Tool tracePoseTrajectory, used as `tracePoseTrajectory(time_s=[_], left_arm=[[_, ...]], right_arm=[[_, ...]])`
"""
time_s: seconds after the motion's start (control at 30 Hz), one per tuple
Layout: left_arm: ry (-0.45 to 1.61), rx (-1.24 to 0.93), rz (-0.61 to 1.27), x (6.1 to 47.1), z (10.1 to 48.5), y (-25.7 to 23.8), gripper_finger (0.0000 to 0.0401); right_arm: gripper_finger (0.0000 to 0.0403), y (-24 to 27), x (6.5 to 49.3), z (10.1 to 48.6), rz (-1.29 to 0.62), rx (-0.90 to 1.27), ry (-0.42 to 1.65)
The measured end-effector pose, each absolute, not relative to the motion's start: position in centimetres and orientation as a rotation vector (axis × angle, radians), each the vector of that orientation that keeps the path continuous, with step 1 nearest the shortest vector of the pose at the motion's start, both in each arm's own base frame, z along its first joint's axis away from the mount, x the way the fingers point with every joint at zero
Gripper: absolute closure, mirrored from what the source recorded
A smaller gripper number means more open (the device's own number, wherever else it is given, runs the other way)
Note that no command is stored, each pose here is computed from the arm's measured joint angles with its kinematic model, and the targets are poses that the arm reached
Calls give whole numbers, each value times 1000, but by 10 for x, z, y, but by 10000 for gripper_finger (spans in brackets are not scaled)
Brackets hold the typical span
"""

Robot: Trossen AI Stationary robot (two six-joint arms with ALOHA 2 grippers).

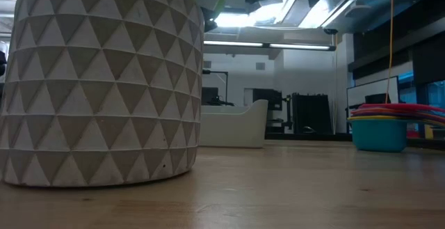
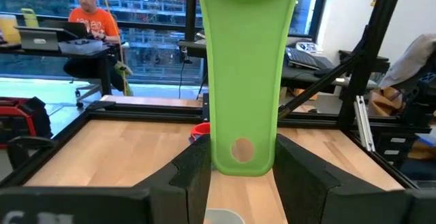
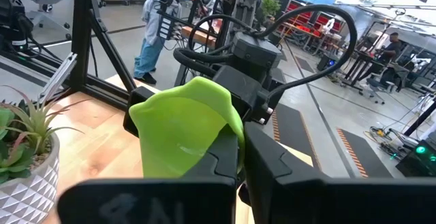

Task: Nest measuring cups in basket
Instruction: Stack the green measuring cup on top of the the red measuring cup

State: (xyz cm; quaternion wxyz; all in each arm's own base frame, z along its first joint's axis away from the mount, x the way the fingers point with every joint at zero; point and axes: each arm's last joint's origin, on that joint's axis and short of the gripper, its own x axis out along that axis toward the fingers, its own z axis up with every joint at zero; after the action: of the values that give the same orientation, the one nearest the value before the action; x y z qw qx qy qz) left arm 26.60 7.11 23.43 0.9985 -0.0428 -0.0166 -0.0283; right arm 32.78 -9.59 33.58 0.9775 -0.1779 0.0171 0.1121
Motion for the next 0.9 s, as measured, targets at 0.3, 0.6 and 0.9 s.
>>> tracePoseTrajectory(time_s=[0.3, 0.6, 0.9], left_arm=[[-33, -151, -10, 266, 234, 72, 264], [-11, -176, 86, 266, 231, 76, 264], [-11, -178, 163, 266, 230, 78, 264]], right_arm=[[391, -98, 328, 335, 141, -352, 56], [391, -112, 324, 329, 8, -252, 147], [391, -126, 317, 324, -33, -185, 211]])
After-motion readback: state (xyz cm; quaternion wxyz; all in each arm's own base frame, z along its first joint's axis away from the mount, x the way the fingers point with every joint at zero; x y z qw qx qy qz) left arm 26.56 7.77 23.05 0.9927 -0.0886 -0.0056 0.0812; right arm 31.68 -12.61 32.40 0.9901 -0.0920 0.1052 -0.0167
